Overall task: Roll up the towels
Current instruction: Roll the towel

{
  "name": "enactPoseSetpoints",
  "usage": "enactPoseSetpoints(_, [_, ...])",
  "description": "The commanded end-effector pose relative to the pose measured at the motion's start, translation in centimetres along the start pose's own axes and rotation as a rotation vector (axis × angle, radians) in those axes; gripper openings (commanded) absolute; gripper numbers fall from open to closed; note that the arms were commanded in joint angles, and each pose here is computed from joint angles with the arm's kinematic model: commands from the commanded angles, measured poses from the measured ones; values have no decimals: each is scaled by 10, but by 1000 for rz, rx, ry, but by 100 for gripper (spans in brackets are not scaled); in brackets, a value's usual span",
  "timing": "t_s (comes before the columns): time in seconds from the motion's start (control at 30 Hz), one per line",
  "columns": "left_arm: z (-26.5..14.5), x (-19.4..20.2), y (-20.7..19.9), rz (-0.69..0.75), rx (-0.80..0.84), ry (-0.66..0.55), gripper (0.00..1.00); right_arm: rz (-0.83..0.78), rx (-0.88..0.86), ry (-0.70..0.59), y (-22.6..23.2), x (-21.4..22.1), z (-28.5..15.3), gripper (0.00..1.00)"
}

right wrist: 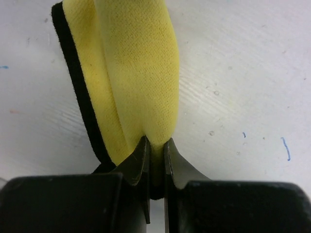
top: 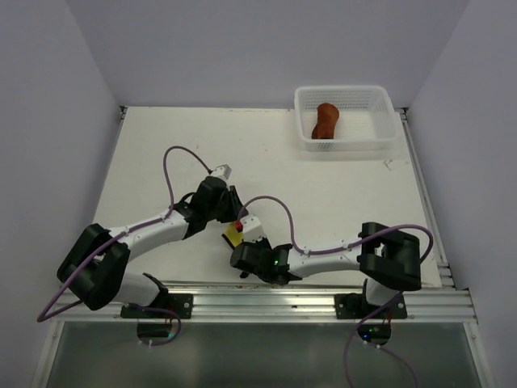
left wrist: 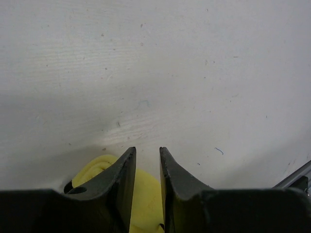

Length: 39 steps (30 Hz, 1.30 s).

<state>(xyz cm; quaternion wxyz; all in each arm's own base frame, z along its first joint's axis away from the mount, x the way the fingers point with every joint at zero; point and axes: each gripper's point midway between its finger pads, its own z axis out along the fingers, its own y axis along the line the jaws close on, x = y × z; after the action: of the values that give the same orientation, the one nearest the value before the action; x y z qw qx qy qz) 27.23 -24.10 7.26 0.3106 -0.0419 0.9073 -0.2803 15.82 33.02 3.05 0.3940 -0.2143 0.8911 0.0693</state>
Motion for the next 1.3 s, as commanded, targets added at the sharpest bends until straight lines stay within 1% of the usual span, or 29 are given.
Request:
enactPoseSetpoints(0.0, [-2, -10, -3, 25, -16, -4, 30, -143, 200, -63, -21, -7, 1, 0])
enactPoseSetpoints(0.1, [-4, -11, -9, 22, 8, 3, 30, -236, 268, -78, -15, -9, 1, 0])
enactPoseSetpoints(0.13, [-5, -12, -11, 19, 16, 0, 30, -244, 270, -91, -7, -15, 0, 0])
enactPoseSetpoints(0.23, [-7, -7, -14, 5, 43, 8, 30, -334, 302, -79, -3, -7, 3, 0])
enactPoseSetpoints(0.3, [-9, 1, -12, -10, 54, 31, 30, -386, 315, -80, 4, -5, 2, 0])
enactPoseSetpoints(0.43, [-15, 7, -16, -24, 104, 24, 30, -469, 330, -90, 18, -5, -1, 0])
enactPoseSetpoints(0.57, [-20, 25, -6, -41, 105, 47, 30, -553, 332, -66, 27, 4, -3, 0])
enactPoseSetpoints(0.9, [-27, 57, 9, -82, 118, 84, 30, -643, 292, -4, 36, 21, -3, 0])
enactPoseSetpoints(1.03, [-24, 69, 12, -86, 120, 106, 30, -665, 295, 3, 41, 24, -2, 0])
enactPoseSetpoints(1.27, [-20, 97, 32, -102, 74, 153, 30, -675, 298, -9, 43, 25, -4, 1])
